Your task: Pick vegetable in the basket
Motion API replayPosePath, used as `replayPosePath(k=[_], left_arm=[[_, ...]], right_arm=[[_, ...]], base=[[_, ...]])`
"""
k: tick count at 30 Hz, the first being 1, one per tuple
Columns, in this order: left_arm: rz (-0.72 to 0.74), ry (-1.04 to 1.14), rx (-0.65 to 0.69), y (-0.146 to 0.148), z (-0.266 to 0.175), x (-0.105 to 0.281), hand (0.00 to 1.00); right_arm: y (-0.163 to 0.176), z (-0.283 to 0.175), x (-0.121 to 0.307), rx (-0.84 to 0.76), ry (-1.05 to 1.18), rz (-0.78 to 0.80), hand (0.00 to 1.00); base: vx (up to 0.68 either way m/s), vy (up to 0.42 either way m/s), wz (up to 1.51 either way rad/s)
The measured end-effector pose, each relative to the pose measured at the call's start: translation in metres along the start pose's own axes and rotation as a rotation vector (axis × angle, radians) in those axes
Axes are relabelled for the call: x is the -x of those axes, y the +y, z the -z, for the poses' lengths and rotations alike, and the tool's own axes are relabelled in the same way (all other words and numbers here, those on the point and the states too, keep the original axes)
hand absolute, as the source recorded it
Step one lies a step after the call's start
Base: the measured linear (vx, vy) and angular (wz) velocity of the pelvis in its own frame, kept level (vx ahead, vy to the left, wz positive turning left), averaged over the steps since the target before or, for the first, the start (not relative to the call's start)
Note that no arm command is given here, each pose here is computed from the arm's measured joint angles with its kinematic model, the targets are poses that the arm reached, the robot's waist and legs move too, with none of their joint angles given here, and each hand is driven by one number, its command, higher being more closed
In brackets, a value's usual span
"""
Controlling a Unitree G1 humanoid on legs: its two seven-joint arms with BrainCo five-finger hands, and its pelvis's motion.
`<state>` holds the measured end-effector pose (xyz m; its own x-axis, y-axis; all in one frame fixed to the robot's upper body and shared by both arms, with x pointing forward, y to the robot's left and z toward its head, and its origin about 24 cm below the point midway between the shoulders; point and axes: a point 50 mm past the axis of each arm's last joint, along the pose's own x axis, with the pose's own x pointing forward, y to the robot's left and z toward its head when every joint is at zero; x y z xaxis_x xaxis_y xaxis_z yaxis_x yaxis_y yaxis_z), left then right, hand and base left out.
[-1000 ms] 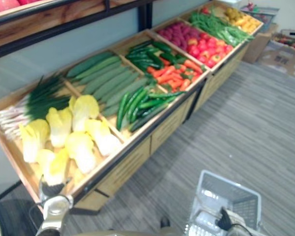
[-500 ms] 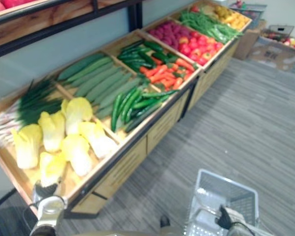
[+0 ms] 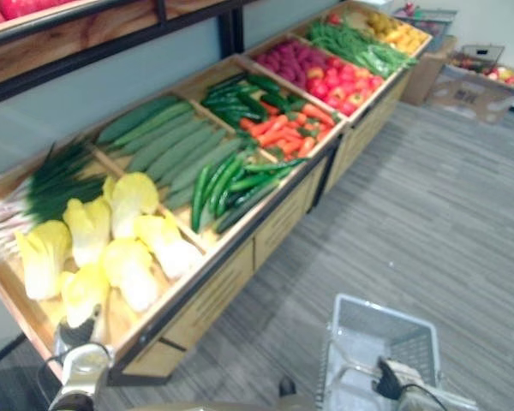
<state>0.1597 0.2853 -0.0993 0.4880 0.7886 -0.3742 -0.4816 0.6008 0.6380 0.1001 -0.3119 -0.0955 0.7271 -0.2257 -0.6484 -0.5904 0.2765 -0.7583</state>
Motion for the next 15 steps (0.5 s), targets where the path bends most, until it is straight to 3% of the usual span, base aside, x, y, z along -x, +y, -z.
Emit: replayPosePath(k=[15], left_arm=[[0.133,-0.08,0.117,-0.017,-0.014,0.019,1.0]], right_arm=[[0.018,0.0,-0.001,-0.087,0.1,-0.034,1.0]], base=[[0.0,-0.005,0.2]])
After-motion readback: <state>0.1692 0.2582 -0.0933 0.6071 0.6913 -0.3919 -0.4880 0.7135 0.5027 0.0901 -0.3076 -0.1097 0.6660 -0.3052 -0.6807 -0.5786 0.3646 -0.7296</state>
